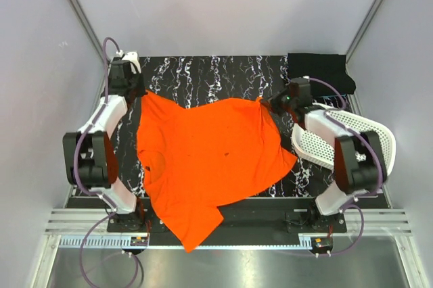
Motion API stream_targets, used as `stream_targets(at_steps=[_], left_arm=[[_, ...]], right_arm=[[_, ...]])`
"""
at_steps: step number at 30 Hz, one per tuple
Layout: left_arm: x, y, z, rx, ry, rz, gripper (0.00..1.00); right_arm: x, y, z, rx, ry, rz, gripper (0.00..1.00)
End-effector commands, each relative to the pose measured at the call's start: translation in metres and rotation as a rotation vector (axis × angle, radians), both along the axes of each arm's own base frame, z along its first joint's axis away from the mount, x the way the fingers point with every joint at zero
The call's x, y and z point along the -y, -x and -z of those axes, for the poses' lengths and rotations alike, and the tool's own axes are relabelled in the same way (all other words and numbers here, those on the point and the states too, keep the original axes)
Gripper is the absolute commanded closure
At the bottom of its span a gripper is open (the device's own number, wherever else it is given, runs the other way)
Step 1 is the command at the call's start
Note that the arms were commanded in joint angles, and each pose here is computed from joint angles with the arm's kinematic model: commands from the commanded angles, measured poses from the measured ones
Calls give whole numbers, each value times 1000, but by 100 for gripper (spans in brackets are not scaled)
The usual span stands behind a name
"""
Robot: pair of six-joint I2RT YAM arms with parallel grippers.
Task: Fold and stack the t-shirts
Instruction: Flatten the tshirt out
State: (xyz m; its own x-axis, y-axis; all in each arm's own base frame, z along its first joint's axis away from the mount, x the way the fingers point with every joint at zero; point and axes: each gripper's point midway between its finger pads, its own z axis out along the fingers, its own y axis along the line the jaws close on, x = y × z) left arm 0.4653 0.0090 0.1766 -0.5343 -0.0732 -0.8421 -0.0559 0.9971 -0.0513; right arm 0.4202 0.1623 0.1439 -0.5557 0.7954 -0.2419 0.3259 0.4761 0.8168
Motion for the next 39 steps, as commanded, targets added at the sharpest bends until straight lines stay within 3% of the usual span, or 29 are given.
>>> stream_targets(at_steps=[1, 5, 8, 11, 12, 14, 15, 16, 19, 30, 39], left_arm=[[1, -35, -27, 131, 55, 48, 100], [-3, -46, 9, 59, 61, 31, 100], [-14, -49, 31, -11, 58, -11, 100], [-21, -53, 42, -33, 80, -23, 100], [-24, -53, 42, -34, 87, -29, 100], [-25, -54, 42, -32, 96, -24, 100], [-27, -54, 42, -34, 94, -28, 100], [-27, -53, 42, -34, 93, -29, 100], [-31, -53, 40, -30, 86, -34, 100], [-75, -48, 33, -33, 40, -213, 100], [-82, -52, 32, -26, 48, -220, 100]], right_arm=[[-14, -42, -34, 165, -10, -43, 99], [-4, -60, 12, 28, 76, 11, 98], [-1, -71, 28, 7, 116, 21, 94], [7, -85, 41, -27, 193, 42, 83], [11, -95, 32, -14, 206, 54, 73], [22, -90, 48, -118, 272, 79, 66], [32, -102, 32, -102, 313, 131, 60], [37, -94, 40, -169, 349, 133, 58], [44, -103, 20, -163, 388, 167, 54], [-4, -126, 50, -184, 342, 14, 54], [-40, -131, 93, -262, 278, -27, 55]])
